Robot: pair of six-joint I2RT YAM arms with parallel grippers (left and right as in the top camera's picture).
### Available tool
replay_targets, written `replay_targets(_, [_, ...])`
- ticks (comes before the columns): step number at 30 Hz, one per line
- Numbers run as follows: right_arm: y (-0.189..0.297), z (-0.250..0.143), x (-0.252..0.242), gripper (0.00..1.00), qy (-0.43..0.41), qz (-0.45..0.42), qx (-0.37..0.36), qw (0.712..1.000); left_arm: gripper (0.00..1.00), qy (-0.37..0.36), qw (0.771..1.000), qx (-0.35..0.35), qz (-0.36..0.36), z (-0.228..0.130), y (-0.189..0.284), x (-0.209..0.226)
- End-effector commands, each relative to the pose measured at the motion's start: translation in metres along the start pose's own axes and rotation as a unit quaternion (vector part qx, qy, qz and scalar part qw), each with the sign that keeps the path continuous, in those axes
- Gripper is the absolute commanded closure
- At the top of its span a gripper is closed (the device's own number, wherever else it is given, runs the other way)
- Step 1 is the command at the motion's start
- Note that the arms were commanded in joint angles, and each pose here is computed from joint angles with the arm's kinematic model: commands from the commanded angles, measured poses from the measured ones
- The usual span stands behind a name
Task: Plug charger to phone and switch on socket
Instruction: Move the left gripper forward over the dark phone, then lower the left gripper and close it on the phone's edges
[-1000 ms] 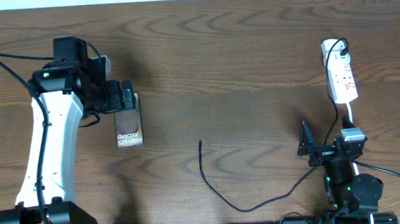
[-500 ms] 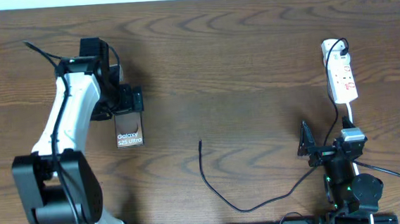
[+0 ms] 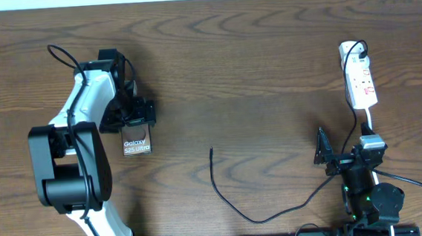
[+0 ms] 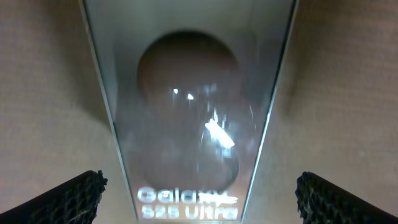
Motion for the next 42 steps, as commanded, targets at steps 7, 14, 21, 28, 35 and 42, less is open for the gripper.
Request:
replay_targets(7, [0.0, -0.001, 0.001, 0.01, 0.006, 0.001, 0.001, 1.0, 0.0, -0.016, 1.0, -0.017, 0.002, 0.01, -0.015, 0.001])
replay_targets(14, [0.0, -0.001, 0.001, 0.01, 0.006, 0.001, 0.0, 1.0, 0.0, -0.02, 1.0, -0.018, 0.005, 0.009, -0.018, 0.002])
replay_targets(21, [0.0, -0.001, 0.001, 0.01, 0.006, 0.001, 0.0, 1.0, 0.0, -0.019, 0.999, -0.023, 0.028, 0.012, -0.017, 0.009])
replay_targets(28, [0.0, -0.001, 0.001, 0.01, 0.006, 0.001, 0.0, 1.0, 0.0, -0.019, 0.999, -0.023, 0.028, 0.009, -0.023, 0.009])
replay_targets(35, [0.0, -0.001, 0.001, 0.01, 0.006, 0.001, 0.001, 1.0, 0.0, -0.019, 0.999, -0.024, 0.027, 0.003, -0.041, 0.012])
replay_targets(42, [0.0, -0.001, 0.001, 0.01, 0.006, 0.001, 0.0, 1.0, 0.0, -0.019, 0.999, -0.027, 0.026, -0.002, -0.053, 0.014])
Point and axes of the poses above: each gripper's point midway between its finger pads, its own y axis back along the fingers, its own x axis along the line the jaws close on, z = x × y, the point moved 2 cm from there along y, back along the fingers, and after that the axes turned 5 degrees about y, right-handed, at the moved point
